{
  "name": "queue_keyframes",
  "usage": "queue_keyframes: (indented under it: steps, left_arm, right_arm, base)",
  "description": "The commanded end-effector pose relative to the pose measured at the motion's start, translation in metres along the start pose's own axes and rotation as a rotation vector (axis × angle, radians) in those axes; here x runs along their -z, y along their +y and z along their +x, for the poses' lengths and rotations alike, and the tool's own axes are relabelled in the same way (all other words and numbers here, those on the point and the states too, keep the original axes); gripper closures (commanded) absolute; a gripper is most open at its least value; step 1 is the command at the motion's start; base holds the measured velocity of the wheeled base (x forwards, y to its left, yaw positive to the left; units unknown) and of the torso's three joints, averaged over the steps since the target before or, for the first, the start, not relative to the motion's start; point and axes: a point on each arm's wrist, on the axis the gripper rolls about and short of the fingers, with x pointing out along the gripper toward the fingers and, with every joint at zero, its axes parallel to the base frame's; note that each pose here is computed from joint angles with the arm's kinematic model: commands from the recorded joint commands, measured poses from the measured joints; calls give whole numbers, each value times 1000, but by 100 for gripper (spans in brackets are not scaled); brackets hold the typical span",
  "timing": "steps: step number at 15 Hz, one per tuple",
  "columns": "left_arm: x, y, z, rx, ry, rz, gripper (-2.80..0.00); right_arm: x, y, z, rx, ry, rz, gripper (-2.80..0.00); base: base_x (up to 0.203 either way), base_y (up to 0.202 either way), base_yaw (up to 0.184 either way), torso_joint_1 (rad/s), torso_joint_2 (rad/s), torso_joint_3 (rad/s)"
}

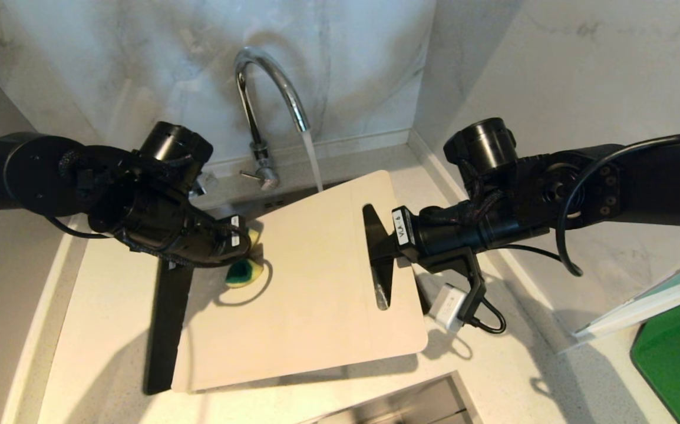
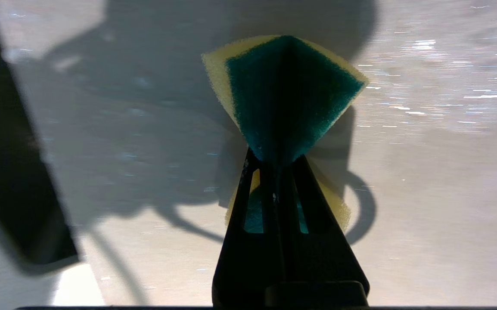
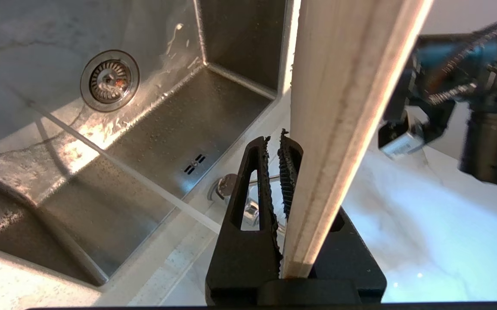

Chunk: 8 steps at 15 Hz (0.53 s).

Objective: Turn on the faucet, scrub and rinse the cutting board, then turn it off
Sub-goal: Scrub the cutting board underwater

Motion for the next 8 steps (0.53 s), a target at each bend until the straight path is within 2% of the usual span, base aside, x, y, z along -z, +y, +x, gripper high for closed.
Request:
queue_keyframes:
  steps: [1, 3, 8]
  left_arm:
    - [-8, 18, 2, -44, -4, -9, 0]
    - [-14, 30, 3, -70, -11, -13, 0]
    - [-16, 45, 16, -111, 14, 0, 0]
  right_arm:
    - [1, -2, -1, 9, 1, -21, 0]
    - [1, -4, -3, 14, 5, -26, 0]
    - [-3, -17, -19, 27, 28, -46, 0]
  base:
    - [0, 0, 0, 0, 0, 0]
    - [0, 0, 0, 0, 0, 0]
    - [0, 0, 0, 0, 0, 0]
